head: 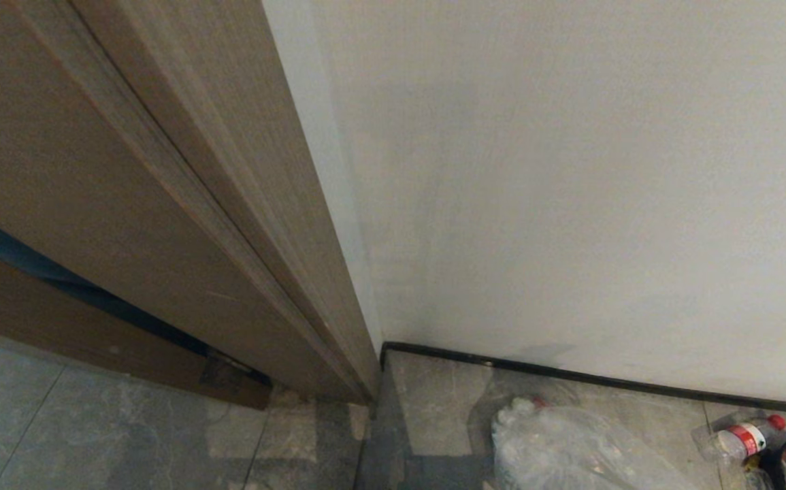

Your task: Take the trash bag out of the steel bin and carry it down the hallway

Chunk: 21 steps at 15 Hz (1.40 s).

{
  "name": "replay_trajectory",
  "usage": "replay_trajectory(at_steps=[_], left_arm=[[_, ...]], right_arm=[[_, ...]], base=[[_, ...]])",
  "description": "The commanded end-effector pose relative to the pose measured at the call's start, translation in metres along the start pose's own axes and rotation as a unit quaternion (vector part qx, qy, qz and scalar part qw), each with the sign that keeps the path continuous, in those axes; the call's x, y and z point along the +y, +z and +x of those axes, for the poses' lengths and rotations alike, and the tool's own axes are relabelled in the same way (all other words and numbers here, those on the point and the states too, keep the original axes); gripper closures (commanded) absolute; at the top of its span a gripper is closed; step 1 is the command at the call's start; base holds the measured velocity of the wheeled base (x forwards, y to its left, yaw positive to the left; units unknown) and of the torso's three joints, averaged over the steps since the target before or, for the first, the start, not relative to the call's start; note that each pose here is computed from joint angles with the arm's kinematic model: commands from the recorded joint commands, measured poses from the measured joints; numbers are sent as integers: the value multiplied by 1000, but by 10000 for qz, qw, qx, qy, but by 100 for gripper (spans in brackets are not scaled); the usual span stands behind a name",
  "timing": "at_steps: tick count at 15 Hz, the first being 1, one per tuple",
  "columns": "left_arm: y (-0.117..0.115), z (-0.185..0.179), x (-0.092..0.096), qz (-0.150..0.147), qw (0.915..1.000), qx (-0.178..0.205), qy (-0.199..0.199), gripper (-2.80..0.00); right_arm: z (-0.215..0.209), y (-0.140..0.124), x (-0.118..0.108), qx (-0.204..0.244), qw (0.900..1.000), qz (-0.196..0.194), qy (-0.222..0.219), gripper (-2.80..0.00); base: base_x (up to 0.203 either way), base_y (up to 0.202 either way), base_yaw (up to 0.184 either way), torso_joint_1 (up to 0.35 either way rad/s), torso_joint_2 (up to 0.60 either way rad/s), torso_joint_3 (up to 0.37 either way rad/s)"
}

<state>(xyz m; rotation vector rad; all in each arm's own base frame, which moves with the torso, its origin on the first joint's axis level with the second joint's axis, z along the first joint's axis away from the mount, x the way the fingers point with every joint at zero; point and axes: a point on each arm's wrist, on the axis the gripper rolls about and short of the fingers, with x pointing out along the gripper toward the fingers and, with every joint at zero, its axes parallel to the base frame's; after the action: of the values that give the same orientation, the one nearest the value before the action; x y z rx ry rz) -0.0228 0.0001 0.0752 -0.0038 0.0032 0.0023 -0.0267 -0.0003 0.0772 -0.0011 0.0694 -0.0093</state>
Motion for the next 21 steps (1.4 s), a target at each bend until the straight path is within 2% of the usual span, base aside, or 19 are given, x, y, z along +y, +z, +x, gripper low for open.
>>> replay_trajectory(at_steps=[1,12,21], left_arm=[[0,0,0,2,10000,-1,1,0],[0,0,0,-4,10000,-1,4,0],[0,0,0,-12,10000,-1,4,0]], right_arm=[[0,-1,0,14,10000,26,-2,0],[0,-1,0,-9,10000,19,1,0],[0,-1,0,-9,10000,19,1,0]], base=[[0,0,0,0,0,0],[0,0,0,0,0,0],[0,0,0,3,3,178]])
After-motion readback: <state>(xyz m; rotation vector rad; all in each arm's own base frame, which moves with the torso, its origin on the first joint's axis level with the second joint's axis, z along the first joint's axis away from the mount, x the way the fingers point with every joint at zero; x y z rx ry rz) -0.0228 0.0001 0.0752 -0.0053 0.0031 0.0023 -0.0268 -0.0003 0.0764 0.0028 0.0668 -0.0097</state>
